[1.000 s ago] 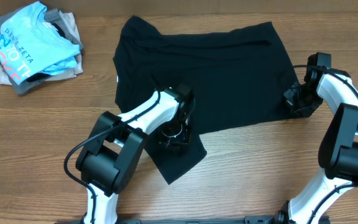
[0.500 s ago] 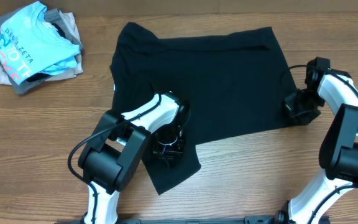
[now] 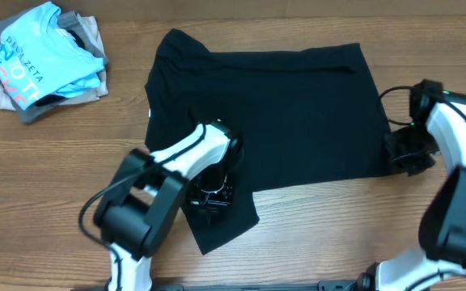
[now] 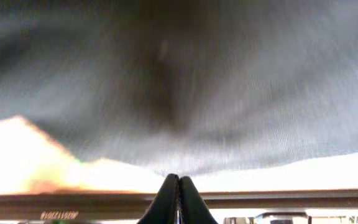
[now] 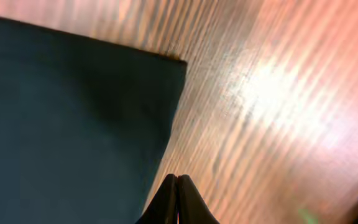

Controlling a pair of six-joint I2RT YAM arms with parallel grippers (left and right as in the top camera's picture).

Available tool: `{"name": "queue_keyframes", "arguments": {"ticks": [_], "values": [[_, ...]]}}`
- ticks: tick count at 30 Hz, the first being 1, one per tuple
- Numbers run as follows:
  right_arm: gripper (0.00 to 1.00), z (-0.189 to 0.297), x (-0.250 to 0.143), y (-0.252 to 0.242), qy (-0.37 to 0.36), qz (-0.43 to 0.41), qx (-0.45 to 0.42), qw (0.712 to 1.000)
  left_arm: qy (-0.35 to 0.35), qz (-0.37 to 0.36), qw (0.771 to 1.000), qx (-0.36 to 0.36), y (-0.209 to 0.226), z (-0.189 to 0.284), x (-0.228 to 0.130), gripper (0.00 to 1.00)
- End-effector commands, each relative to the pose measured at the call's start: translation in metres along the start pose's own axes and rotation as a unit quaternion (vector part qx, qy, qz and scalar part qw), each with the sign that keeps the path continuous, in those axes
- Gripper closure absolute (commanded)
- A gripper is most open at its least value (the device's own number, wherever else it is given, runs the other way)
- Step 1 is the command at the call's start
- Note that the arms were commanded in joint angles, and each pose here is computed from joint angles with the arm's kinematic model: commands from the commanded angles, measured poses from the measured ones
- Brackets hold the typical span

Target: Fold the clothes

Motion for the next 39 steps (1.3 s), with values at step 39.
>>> {"name": "queue_keyframes", "arguments": {"ticks": [39], "values": [[0.96,-0.074,-0.023,0.015,0.023,0.114,0.123,0.986,-0.13,0.008,0.988,-0.082,0.002,-0.025,0.0,0.96]]}}
Point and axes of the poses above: each gripper's point midway between its finger pads, its own z axis back along the fingers, its own y axis along the line the jaws close on, x = y × z, the point moved 8 cm from there along z, back along the fingers, and after that the axes turned 1 degree about z, right-handed, at the moved point
